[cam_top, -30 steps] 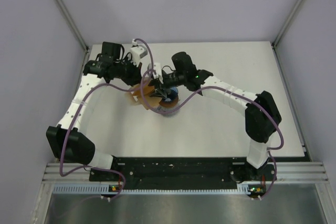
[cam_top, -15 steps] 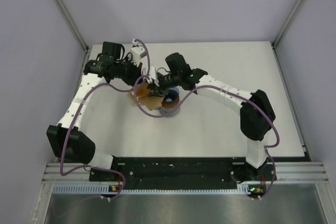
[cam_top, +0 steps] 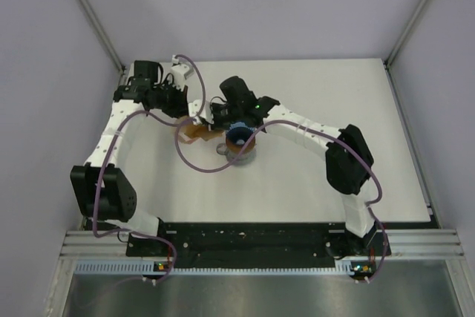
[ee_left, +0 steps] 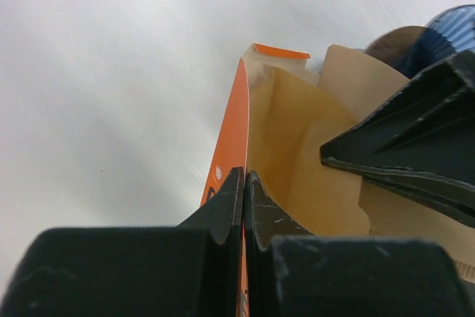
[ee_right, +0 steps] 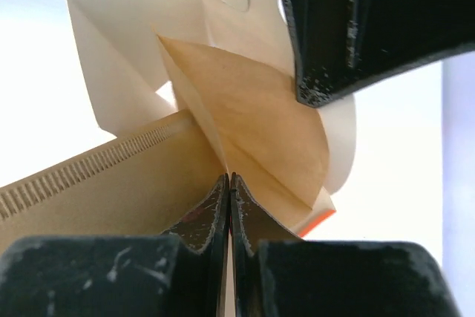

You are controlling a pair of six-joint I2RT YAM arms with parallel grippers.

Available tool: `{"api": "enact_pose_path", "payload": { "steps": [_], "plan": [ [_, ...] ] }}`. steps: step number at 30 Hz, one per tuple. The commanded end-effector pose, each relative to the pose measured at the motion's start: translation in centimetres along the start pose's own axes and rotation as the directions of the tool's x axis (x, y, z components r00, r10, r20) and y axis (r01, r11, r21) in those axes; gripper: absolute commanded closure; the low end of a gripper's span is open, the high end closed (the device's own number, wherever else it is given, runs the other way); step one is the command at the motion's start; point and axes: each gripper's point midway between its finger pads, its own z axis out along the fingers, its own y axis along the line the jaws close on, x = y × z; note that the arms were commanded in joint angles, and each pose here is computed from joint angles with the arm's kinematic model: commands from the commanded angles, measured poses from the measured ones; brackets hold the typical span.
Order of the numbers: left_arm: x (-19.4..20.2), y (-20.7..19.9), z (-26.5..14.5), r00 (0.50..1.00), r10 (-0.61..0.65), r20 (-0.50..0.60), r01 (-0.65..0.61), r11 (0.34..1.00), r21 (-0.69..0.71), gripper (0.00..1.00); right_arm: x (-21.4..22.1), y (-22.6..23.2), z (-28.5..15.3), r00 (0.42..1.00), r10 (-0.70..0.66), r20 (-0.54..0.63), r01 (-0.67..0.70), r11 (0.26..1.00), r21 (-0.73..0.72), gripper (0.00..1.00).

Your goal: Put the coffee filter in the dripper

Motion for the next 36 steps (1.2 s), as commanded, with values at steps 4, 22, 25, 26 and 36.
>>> {"api": "enact_pose_path", "payload": {
  "steps": [4,22,25,26,36],
  "plan": [
    [0.7,3.4,3.8,0.996,0.015,0.084,-0.018,0.999,0.036,1.0,-0.8,-2.0,3.4,0.977,-0.203,-0.064,0.206,0.977,0.049,1.0],
    [3.0,6.9,4.4,0.994,-0.091,0.059,0.087,0.993,0.08,0.53,2.0,-1.4,6.2,0.951,-0.266,-0.159,0.272,0.962,0.018,1.0],
    [2.9,7.6,3.5,0.994,-0.087,0.074,0.082,0.995,0.057,0.48,2.2,-1.5,6.3,0.949,-0.267,-0.165,0.274,0.962,0.019,1.0],
    [2.8,7.9,3.1,0.993,-0.082,0.079,0.079,0.996,0.045,0.48,1.9,-1.7,6.3,0.951,-0.265,-0.161,0.272,0.962,0.026,1.0],
    [2.1,9.0,1.4,0.991,-0.102,0.085,0.104,0.994,-0.02,0.47,-2.8,-3.7,2.9,0.961,-0.257,-0.102,0.268,0.957,0.112,1.0]
  ]
}}
